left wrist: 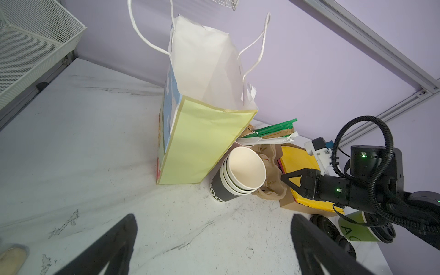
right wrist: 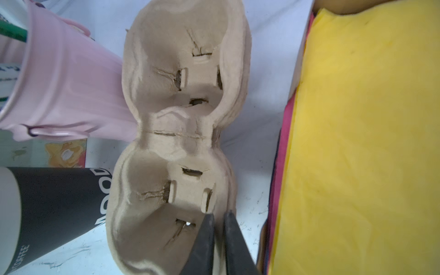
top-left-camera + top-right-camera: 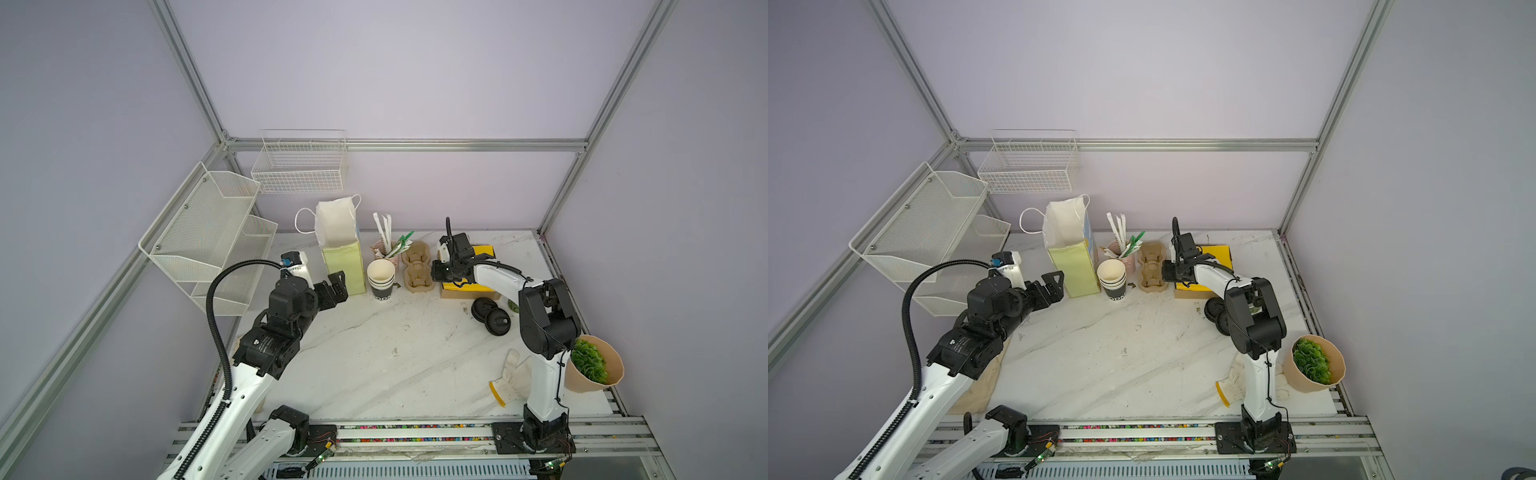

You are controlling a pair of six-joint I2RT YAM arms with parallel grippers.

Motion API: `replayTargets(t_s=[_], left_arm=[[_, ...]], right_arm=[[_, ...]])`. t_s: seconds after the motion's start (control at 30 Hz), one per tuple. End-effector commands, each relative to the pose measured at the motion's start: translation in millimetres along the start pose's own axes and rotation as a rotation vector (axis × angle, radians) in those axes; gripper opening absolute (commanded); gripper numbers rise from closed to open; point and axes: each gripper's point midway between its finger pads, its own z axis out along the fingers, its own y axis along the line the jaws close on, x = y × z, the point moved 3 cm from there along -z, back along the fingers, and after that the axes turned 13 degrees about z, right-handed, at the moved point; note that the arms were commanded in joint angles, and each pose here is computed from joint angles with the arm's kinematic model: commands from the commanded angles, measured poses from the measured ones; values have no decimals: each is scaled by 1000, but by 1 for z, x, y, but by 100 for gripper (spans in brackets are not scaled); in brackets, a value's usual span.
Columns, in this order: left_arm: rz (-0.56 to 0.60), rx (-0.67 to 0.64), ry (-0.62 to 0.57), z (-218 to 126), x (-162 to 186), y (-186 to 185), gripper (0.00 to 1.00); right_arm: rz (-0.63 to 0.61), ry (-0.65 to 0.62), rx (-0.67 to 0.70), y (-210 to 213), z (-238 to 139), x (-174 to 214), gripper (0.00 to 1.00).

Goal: Pack the takeout coffee
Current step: 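Grip the edge of the top tan cup carrier with the right gripper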

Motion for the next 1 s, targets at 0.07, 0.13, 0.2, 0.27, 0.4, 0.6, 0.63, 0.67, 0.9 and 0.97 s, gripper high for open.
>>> replayTargets(t_s=[0.07,0.13,0.2,0.27,0.4,0.6,0.63,0.67,0.9,0.97], left_arm=[[-17,12,-10,4,2,0,100],[-17,10,-9,4,2,0,100],[-17,10,-10,4,2,1,100],[-16,11,-10,4,2,0,100],[-17,12,-9,4,2,0,100],[-19,12,-10,4,2,1,100],[-19,14,-10,4,2,0,100],[-20,14,-10,4,2,1,100],[-21,13,-7,5,3,1,100],[-22,16,-8,5,2,1,100]], right_arm=[[-4,20,-38,8,7,3,14],[-1,26,-46,8,8,4,15],[1,36,-55,8,11,6,15],[7,42,-55,7,13,7,15],[13,41,-51,5,13,7,12],[21,14,-76,12,3,-2,0],[24,9,-84,13,1,-4,0],[33,3,-95,13,-1,-6,0],[117,-43,-153,2,-16,-25,0],[148,-45,-193,-2,-19,-30,0]])
